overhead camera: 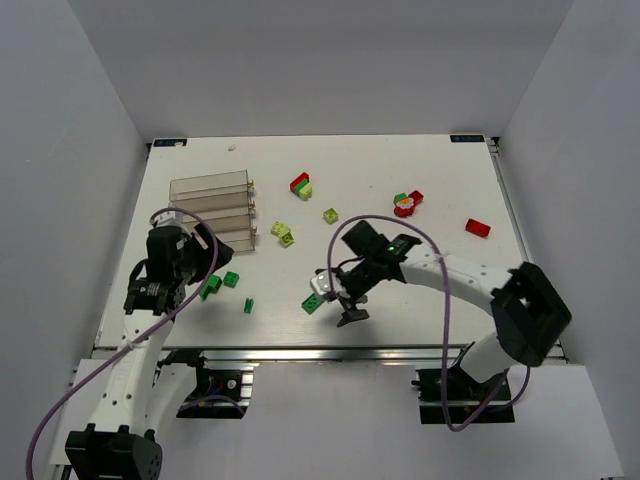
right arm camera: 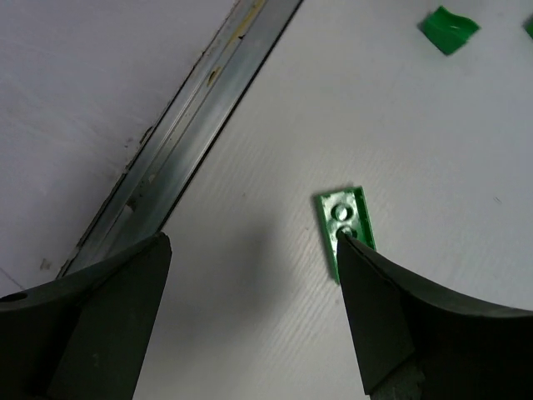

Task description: Sort the legos into containers by color

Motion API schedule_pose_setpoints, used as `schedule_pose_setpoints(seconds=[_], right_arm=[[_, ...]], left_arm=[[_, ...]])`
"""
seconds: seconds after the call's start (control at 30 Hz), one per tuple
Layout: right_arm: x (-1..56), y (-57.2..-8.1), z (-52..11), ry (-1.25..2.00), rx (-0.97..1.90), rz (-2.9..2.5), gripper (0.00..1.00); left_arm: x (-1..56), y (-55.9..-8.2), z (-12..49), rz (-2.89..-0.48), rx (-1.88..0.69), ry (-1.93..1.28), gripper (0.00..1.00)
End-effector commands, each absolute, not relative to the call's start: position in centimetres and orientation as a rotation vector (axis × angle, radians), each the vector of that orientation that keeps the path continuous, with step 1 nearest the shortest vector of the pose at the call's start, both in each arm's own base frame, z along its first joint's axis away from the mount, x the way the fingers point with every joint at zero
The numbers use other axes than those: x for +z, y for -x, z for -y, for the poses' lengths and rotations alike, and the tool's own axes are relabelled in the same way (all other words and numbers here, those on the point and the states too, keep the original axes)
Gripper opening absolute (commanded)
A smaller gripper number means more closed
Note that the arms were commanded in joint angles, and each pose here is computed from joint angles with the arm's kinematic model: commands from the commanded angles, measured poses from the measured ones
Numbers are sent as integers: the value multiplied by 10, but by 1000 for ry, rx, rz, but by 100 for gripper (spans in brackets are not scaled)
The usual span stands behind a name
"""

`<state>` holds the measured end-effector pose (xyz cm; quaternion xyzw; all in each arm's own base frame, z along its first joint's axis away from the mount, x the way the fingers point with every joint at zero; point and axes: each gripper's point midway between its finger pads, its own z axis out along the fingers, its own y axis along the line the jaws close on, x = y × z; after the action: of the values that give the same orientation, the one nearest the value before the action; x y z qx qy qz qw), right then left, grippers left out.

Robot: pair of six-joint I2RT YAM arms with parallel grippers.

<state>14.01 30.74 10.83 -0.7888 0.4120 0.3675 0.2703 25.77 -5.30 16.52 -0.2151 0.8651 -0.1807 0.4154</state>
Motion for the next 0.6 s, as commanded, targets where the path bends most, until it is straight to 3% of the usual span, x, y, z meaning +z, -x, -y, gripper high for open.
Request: schedule_pose_setpoints(seconds=[0.0,0.13,0.33,0.57], right_arm=[[101,-153,-343,2191,899,-984,84],[86,-164,-369,2258,894,-979,76],[67,-187,-388,2299,848,-1012,75],[42,-177,-376,2407,847,-1041,70]], left_arm=[[178,-245,46,-2166,-404,542,82],[184,-234,40,-2158,-374,551,82],[186,-224,38,-2146,-373,568,82],[191,-225,39,-2129,-381,566,82]])
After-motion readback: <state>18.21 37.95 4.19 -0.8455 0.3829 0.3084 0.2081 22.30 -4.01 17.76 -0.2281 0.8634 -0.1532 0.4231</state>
